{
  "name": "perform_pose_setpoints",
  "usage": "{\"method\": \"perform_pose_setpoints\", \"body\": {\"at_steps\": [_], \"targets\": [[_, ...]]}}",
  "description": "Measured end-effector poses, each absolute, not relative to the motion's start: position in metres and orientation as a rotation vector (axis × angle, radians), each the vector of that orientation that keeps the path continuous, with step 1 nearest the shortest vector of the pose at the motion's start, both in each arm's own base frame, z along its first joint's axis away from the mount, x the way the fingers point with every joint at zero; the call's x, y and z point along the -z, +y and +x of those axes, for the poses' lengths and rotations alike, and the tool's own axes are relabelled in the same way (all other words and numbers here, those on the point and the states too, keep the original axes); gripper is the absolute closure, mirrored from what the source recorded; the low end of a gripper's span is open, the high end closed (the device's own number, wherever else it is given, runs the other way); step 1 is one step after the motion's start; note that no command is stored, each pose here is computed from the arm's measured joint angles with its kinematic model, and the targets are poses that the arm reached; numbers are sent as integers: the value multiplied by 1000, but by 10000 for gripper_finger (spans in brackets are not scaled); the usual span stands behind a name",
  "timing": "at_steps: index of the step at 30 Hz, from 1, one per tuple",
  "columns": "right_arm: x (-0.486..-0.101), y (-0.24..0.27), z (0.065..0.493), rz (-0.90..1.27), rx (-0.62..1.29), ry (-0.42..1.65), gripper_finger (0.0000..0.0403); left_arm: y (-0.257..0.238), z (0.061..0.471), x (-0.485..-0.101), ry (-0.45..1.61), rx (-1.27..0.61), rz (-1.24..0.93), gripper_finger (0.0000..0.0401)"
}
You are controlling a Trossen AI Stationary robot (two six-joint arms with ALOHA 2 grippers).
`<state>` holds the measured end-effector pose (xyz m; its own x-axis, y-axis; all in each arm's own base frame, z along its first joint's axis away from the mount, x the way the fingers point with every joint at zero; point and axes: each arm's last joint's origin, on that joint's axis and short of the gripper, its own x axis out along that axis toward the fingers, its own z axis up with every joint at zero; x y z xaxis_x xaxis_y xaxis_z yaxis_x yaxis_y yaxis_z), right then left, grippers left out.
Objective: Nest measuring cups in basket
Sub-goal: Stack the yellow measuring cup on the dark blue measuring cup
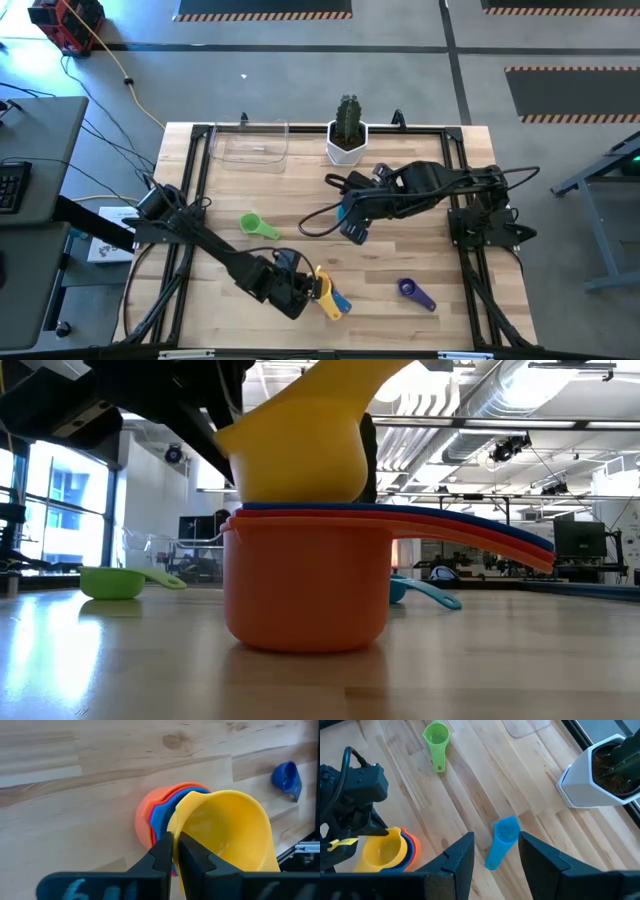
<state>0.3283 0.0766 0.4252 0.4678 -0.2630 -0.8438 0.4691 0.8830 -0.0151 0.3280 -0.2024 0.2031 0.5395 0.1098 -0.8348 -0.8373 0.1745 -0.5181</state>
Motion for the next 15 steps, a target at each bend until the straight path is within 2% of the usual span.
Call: {"method": "perform_pose_setpoints", "body": {"at_steps": [15], "targets": [[-425,77,328,220,448,990,258,-193,334,-203,762,-786,-1237,349]]}}
